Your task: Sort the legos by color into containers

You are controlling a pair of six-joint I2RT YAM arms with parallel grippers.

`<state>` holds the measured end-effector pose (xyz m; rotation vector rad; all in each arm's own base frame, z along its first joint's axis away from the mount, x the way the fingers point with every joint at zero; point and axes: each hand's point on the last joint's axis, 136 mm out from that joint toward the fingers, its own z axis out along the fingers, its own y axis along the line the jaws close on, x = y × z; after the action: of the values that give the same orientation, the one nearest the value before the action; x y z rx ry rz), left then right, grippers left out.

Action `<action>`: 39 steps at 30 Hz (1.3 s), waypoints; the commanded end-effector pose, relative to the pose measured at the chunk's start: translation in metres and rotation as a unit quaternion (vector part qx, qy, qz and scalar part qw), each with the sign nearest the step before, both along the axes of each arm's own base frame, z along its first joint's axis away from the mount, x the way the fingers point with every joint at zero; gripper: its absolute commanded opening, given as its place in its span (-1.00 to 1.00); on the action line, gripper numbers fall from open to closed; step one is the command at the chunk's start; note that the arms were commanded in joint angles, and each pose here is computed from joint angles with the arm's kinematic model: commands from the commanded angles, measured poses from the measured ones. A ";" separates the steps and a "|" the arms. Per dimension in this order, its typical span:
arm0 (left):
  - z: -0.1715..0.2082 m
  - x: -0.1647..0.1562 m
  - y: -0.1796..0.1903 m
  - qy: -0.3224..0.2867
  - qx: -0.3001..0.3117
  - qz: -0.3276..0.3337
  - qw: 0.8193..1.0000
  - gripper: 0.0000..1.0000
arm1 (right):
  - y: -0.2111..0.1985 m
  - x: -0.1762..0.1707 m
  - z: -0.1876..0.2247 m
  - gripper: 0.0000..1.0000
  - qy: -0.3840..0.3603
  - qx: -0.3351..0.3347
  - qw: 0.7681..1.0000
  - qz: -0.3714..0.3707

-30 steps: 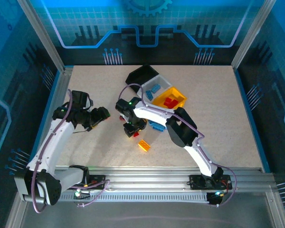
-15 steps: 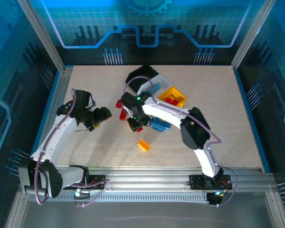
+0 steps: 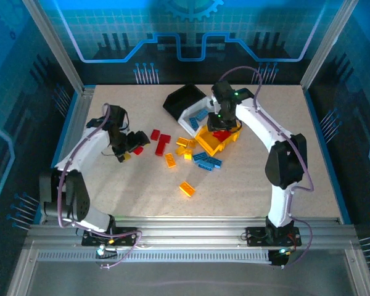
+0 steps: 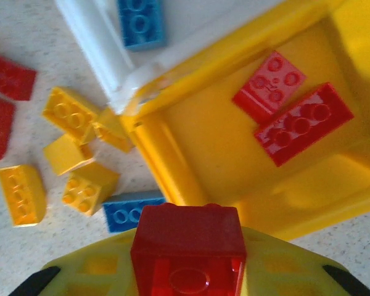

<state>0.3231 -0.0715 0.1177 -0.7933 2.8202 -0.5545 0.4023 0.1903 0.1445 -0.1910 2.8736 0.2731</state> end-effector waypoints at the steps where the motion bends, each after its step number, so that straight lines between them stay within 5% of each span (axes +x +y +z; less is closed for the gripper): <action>1: -0.003 0.010 0.012 0.014 0.032 -0.019 0.999 0.78 | -0.005 0.005 -0.026 -0.32 0.032 -0.001 0.999 0.004; 7: -0.015 0.033 0.020 0.032 0.067 -0.063 0.995 0.83 | -0.006 0.012 -0.049 -0.21 0.057 -0.002 0.998 0.008; 16: -0.031 0.062 0.041 0.043 0.158 -0.175 0.971 0.72 | -0.005 0.008 -0.031 0.32 0.049 0.007 0.999 0.005; 22: -0.050 0.067 0.039 0.044 0.176 -0.248 0.951 0.66 | -0.003 -0.003 -0.015 0.37 0.044 0.027 0.999 -0.004; 39: -0.104 0.061 0.016 0.073 0.160 -0.286 0.942 0.55 | 0.004 -0.017 0.005 0.37 0.034 0.017 0.999 -0.001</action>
<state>0.3898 -0.0562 0.0279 0.0512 3.1154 -0.0871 0.3968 0.1935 0.1310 -0.1768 2.9467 0.3401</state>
